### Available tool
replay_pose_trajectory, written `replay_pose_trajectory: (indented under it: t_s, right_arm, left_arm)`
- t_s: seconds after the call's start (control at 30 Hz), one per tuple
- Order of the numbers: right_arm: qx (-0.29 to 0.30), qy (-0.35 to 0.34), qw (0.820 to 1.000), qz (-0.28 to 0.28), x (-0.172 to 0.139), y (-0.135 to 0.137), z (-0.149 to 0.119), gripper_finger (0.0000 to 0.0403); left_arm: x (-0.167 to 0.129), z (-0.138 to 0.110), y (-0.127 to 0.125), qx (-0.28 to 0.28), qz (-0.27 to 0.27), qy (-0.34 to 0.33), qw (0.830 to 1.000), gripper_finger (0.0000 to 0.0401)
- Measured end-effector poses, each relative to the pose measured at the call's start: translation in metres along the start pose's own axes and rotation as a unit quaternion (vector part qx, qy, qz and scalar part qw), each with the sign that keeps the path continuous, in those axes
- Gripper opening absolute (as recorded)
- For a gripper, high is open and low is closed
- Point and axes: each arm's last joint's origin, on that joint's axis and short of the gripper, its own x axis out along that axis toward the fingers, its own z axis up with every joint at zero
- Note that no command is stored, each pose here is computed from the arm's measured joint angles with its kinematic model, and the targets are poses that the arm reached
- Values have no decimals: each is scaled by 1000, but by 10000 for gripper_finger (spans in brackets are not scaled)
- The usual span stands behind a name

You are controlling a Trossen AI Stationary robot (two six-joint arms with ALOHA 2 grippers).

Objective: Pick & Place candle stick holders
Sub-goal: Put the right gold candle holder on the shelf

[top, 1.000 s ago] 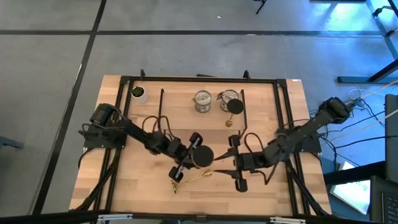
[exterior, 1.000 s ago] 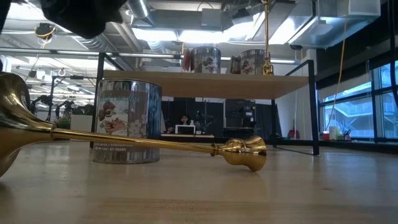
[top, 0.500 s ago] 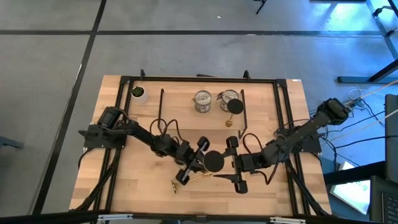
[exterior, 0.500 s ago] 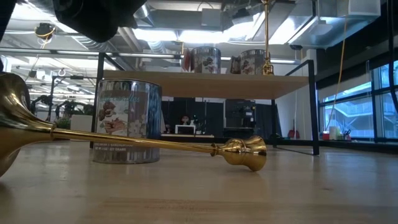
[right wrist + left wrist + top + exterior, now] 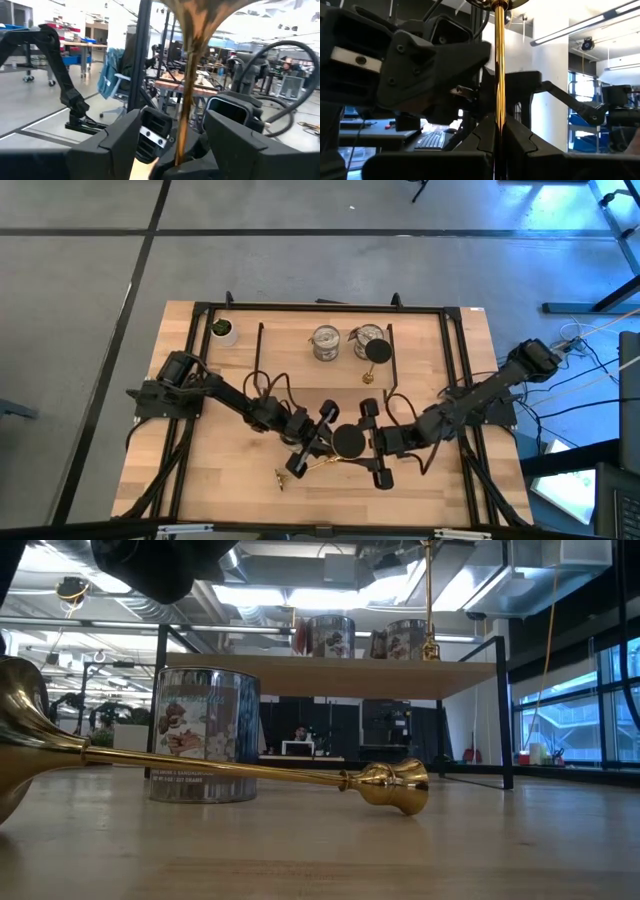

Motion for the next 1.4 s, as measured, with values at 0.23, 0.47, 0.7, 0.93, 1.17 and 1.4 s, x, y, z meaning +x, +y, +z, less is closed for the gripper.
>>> replay_pose_trajectory:
  t_s: [0.23, 0.47, 0.7, 0.93, 1.17, 1.4]
  right_arm:
    - [7, -13, 1000, 9, 0, 1, 2, 223]
    - [13, -17, 1000, 9, 0, 1, 3, 176]
    - [13, -17, 1000, 8, 0, 1, 3, 83]
    - [21, -12, 1000, -4, 0, 0, 2, 27]
    - [51, 10, 998, -24, 0, 0, -2, 15]
    - [56, 42, 993, -92, -2, 2, -5, 14]
  left_arm:
    - [0, 0, -1, 1, -1, 1, 1000, 8]
    - [0, -1, -1, 1, 0, 3, 1000, 8]
    - [0, -1, -1, 0, -2, 7, 1000, 8]
    - [0, -2, -1, 0, -3, 10, 1000, 8]
    - [1, -2, 1, -13, 16, 14, 1000, 40]
    - [-1, -13, 6, -11, 83, 74, 994, 79]
